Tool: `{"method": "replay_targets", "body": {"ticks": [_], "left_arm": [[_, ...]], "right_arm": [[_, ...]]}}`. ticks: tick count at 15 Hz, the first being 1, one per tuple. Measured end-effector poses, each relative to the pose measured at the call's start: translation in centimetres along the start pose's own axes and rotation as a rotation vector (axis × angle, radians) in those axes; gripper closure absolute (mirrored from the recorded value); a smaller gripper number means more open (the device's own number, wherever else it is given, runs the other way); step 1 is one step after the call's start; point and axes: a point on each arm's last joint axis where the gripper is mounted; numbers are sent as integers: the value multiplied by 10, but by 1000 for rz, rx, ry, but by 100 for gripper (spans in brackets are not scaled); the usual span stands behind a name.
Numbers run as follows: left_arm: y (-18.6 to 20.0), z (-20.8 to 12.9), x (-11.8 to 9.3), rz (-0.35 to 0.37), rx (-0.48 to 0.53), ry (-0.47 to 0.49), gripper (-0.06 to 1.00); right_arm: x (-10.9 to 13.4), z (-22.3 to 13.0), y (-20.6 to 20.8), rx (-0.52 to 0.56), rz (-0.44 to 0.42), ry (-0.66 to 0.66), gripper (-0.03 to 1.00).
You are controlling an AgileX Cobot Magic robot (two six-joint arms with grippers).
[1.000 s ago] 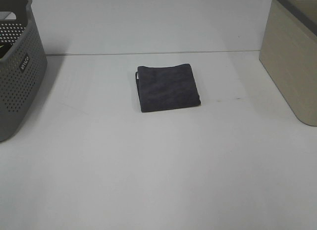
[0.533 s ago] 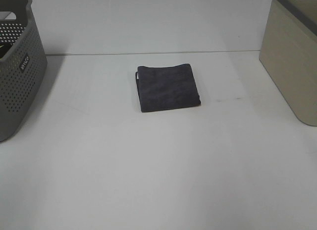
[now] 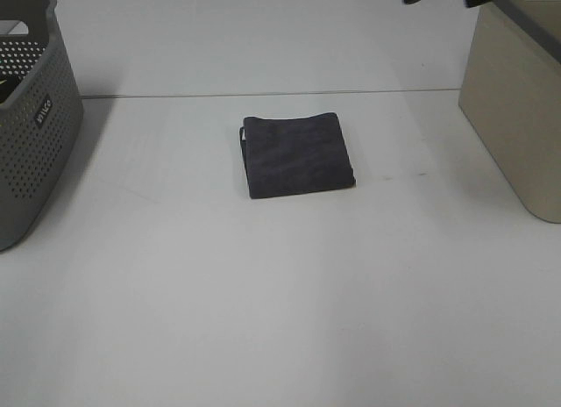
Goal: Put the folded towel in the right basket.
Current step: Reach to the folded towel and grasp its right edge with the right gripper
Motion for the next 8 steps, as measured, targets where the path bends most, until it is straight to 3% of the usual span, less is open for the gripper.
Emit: {"method": "replay_targets", "body": {"ticks": [3,8], "left_arm": [[0,0,0,0,0,0,-4],[0,0,0,0,0,0,-4]], "right_arm": [[10,9,-62,91,24,-34,21],[-15,4,-152,213,-14,-74,23]]}}
Point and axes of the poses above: a point on each arm's last joint axis where the gripper is mounted, y pointing back along that axis away from the gripper, x along the wrist's bending axis when the last joint is at zero, z = x × y, and after that the axes turned 15 degrees about -y, right-handed
